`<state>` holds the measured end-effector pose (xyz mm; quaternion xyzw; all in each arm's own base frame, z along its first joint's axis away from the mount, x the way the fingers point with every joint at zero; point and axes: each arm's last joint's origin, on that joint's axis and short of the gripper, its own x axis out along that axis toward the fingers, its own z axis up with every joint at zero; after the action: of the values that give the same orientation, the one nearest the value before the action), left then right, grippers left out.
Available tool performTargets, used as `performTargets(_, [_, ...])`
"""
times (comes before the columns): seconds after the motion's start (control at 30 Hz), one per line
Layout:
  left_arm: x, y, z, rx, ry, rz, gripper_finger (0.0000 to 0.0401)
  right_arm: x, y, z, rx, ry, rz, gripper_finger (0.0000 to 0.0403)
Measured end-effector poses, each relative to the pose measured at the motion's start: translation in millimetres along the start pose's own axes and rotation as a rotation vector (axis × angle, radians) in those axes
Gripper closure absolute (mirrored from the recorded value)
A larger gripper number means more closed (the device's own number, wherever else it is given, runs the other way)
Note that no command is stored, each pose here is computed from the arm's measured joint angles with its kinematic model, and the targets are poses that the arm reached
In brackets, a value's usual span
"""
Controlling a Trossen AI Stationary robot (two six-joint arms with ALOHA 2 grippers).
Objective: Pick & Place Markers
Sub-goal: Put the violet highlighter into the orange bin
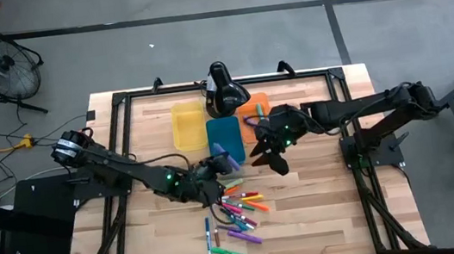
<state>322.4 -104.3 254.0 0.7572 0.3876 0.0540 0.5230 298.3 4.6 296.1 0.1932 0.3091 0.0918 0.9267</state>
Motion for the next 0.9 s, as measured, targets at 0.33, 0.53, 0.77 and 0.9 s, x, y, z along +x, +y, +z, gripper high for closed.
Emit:
performTargets(0.33, [13.2,14.7,-8.5,0.006,0.006,0.07,0.0348,10.7,-11.8,1.7,0.04,0.015,0.047,0.0203])
performTargets(0.53, [16.0,15.8,-9.9,-0.001,-0.012,0.075,0.0348,21.9,-16.6,2.4,0.034,0.011,0.068,0.0203])
performTargets(0.77, [16.4,14.3,-9.4,0.031,-0.022,0.069,0.0348,30.9,-26.1,1.0,0.032,0.026,0.064,0.0203])
performTargets(0.9, [16.4,13.7,-9.6,0.031,-0.017,0.066,0.0348,32.2,-30.6,1.4,0.036,0.024,0.053,0.0203])
